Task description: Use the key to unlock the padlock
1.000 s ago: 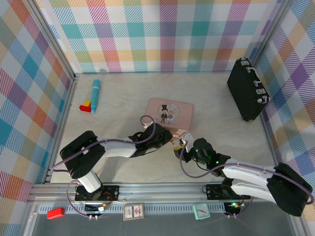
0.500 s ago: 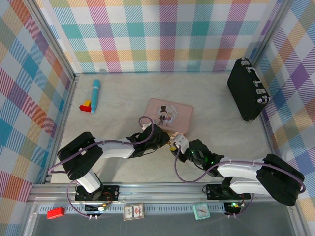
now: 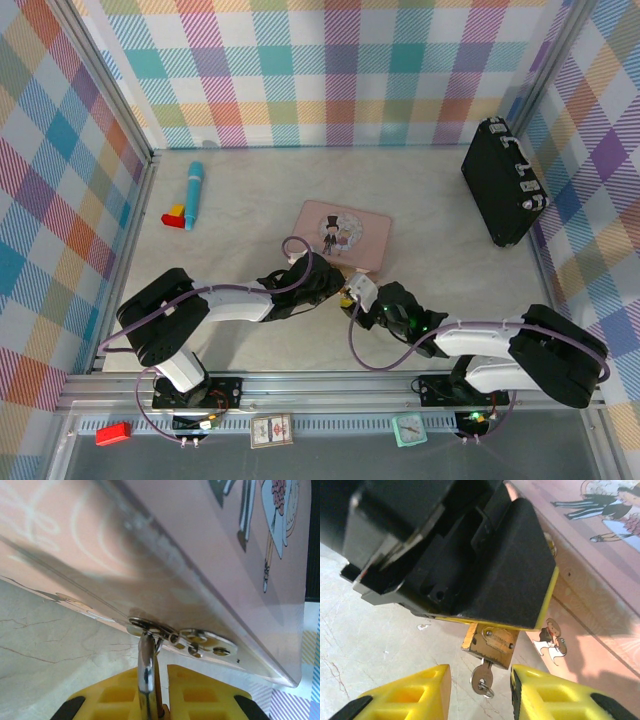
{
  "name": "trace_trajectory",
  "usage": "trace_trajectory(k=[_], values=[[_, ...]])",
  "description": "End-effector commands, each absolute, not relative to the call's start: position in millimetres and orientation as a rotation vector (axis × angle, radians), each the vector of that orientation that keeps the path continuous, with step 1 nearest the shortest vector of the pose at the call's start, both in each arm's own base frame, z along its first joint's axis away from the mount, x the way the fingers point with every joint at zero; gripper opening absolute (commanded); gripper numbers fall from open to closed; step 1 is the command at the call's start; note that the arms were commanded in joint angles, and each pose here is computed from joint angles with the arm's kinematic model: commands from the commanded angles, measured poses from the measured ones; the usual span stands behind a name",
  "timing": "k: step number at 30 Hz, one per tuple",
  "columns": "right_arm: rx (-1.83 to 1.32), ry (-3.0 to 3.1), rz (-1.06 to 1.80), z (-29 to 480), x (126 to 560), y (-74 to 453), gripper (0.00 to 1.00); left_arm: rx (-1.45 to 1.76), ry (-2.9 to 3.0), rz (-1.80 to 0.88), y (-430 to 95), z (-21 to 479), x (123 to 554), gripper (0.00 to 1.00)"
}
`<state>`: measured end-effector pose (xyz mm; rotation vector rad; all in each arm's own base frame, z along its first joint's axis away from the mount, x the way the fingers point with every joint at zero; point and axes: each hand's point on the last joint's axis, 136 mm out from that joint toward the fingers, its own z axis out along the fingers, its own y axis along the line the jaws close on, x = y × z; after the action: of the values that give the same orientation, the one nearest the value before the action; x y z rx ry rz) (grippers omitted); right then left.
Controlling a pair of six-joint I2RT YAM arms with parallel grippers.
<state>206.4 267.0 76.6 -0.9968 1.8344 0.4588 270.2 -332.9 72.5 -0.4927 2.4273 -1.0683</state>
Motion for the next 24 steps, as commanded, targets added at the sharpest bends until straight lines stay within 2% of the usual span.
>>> trace_trajectory(k=[1, 9, 24], values=[[-1.001, 1.790, 0.454, 87.0, 211.4, 277.1, 0.35, -0.451, 2.310, -1.206, -346.1, 111.1, 280.8, 0.00], [-0.954, 1.783, 0.451, 93.3, 219.1, 280.7, 0.24, -0.450, 2.317, -1.212, -347.2, 109.2, 279.9, 0.00], [-0.844, 1.840, 0.479, 92.7, 225.3, 279.0, 0.07, -0.450, 2.318, -1.232, -351.3, 109.5, 277.5, 0.00]])
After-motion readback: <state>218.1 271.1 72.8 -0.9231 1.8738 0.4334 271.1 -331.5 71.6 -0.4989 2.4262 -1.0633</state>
